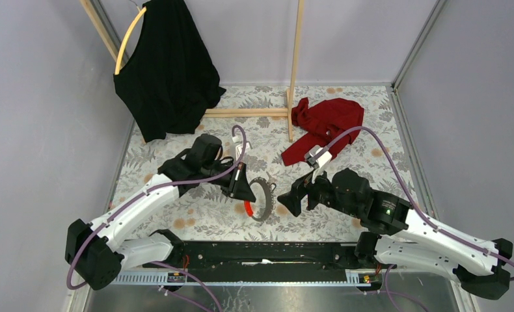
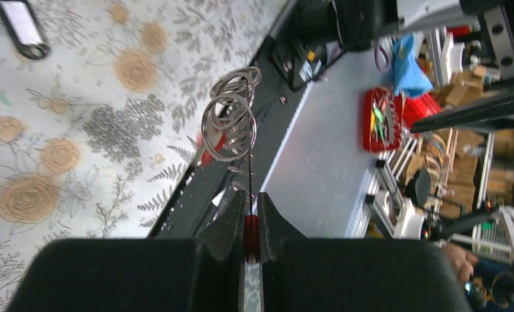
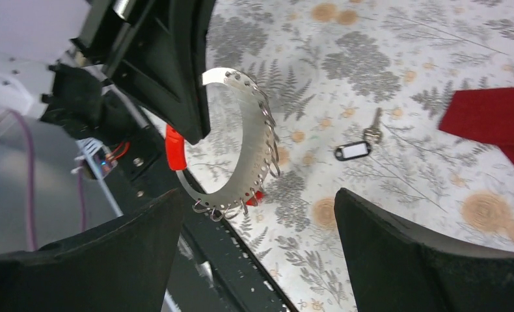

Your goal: Remove the keys from the keyring

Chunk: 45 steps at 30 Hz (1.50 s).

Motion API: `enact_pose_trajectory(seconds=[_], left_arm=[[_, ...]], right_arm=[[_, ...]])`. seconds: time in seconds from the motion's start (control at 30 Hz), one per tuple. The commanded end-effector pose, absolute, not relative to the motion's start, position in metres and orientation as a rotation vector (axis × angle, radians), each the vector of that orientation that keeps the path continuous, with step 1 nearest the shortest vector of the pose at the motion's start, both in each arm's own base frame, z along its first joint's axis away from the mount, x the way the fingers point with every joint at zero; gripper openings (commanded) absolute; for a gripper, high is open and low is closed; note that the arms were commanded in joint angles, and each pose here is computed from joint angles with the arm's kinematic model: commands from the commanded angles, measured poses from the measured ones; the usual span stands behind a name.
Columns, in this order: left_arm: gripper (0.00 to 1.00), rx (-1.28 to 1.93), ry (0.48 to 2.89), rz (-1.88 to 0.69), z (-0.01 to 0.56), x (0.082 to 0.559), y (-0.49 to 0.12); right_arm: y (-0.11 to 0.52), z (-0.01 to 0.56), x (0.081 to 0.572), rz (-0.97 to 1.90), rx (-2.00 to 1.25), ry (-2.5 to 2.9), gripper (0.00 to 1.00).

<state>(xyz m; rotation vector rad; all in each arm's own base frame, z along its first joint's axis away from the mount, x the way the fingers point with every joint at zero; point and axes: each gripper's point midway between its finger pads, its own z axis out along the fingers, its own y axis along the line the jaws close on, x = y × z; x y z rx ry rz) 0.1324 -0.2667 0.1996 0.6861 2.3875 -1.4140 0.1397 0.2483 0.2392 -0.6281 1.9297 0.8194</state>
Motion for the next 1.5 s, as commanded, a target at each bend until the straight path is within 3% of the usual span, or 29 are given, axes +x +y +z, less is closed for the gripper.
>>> enact_pose_trajectory(seconds=[0.0, 0.43, 0.57, 0.9, 0.93, 0.97, 1.07, 1.27, 1.47], left_arm=[[0.0, 0.959, 2.211, -1.533, 0.233, 0.105, -0.263], [0.0, 1.261, 2.067, -1.627, 0.258, 0.05, -0.271], [0.0, 1.273, 2.031, -1.627, 0.266, 0.05, -0.272], [0.0, 1.29, 2.006, -1.654, 0.27, 0.046, -0.272], [0.05, 1.281, 2.001, -1.653, 0.271, 0.047, -0.272], [0.19, 1.267, 1.992, -1.652, 0.273, 0.048, -0.273], [0.38, 1.21, 1.974, -1.667, 0.279, 0.047, -0.273], [0.47, 1.047, 1.89, -1.766, 0.293, 0.044, -0.274], [0.46, 0.836, 1.873, -1.826, 0.306, 0.055, -0.276]], right_arm=[[0.265, 0.256, 0.119, 0.989, -0.728, 1.859, 0.92], [0.307, 0.262, 0.086, 1.278, -0.903, 1.836, 0.89], [0.311, 0.255, 0.074, 1.354, -0.939, 1.864, 0.7], [0.311, 0.256, 0.073, 1.45, -0.841, 1.928, 0.01], [0.311, 0.258, 0.075, 1.463, -0.816, 1.934, 0.0], [0.31, 0.26, 0.077, 1.481, -0.79, 1.933, 0.0], [0.305, 0.267, 0.085, 1.516, -0.694, 1.936, 0.0], [0.302, 0.288, 0.102, 1.577, -0.503, 1.878, 0.0], [0.296, 0.304, 0.114, 1.612, -0.32, 1.809, 0.0]])
